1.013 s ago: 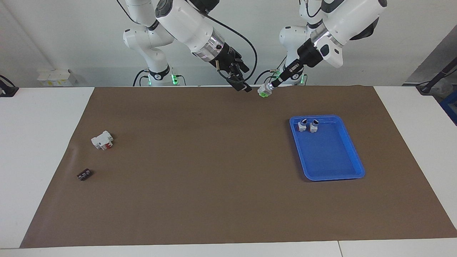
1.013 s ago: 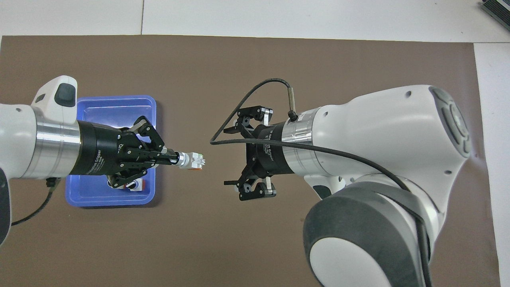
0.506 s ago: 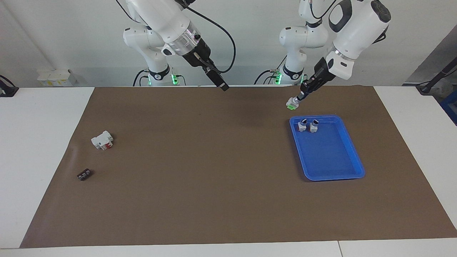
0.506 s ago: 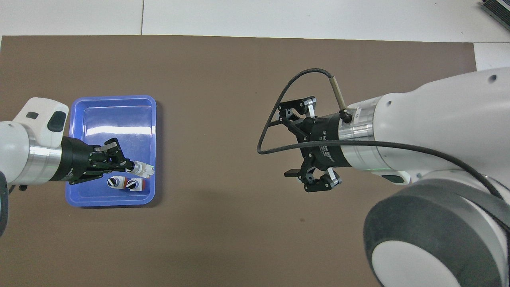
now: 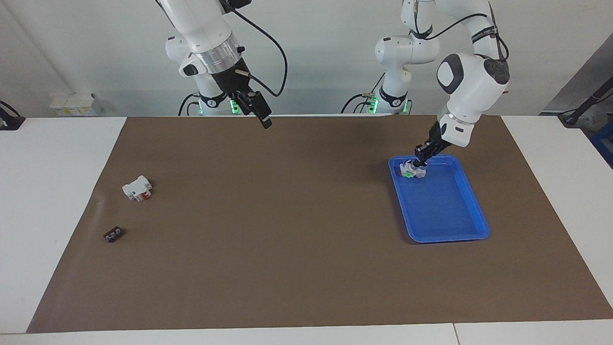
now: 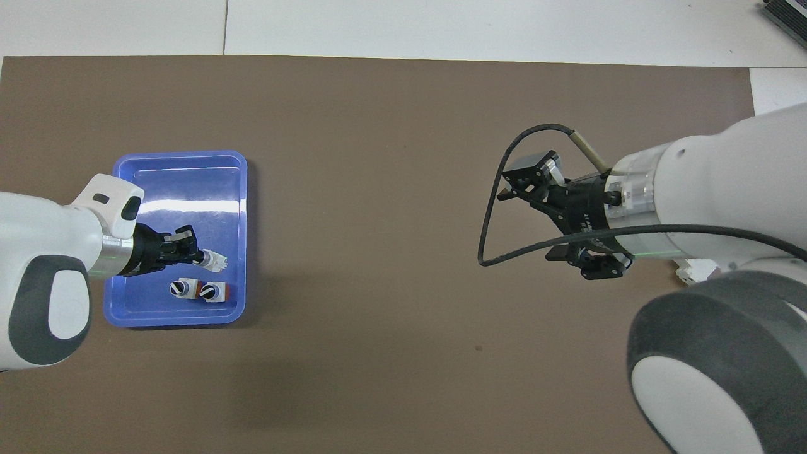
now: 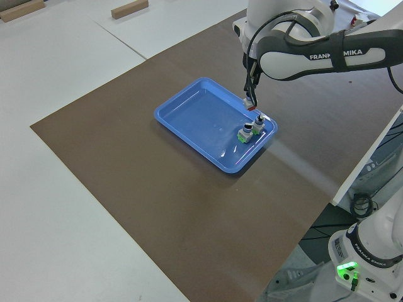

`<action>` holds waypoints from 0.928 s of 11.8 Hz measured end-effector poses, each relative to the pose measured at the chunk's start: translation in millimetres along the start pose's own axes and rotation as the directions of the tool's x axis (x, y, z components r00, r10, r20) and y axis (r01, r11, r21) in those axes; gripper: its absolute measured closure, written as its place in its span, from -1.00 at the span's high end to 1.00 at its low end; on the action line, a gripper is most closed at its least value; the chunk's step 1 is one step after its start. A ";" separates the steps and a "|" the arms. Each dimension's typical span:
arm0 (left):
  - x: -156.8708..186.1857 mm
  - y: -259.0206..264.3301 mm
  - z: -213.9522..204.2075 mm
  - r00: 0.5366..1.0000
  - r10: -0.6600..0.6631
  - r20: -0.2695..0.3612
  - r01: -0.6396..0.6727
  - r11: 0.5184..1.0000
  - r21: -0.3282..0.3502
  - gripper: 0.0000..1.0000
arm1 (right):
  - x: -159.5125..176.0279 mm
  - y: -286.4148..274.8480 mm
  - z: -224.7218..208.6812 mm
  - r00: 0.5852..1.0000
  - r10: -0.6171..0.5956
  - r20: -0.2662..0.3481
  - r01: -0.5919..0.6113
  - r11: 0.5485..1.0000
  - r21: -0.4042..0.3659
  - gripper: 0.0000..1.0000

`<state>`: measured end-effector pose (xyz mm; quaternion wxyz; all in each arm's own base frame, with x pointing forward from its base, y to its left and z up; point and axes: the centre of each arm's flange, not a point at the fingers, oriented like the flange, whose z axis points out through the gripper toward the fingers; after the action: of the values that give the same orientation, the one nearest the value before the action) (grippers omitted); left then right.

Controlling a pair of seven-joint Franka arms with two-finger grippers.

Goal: Turn and place switch with both arms

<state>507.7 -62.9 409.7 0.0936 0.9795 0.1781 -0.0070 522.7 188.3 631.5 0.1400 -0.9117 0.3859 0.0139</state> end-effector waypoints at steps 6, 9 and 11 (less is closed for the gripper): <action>13.6 -8.7 15.8 0.999 -0.014 -0.045 0.014 1.000 0.000 -0.81 | 76.5 66.3 -47.1 0.930 -0.356 -0.093 0.344 0.931 -0.121 1.00; 6.6 -16.4 32.8 0.999 -0.021 -0.039 0.021 1.000 0.009 -0.67 | 105.2 99.1 -71.1 0.840 -0.535 -0.095 0.500 0.830 -0.247 1.00; 5.8 -13.5 31.6 0.999 -0.012 -0.038 0.012 1.000 0.010 -0.15 | 106.2 104.3 -82.6 0.814 -0.574 -0.088 0.530 0.797 -0.292 1.00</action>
<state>509.0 -54.3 375.9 0.0852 0.9788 0.1857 0.0099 516.5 22.8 671.1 -0.0135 -0.9924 0.1081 -0.0570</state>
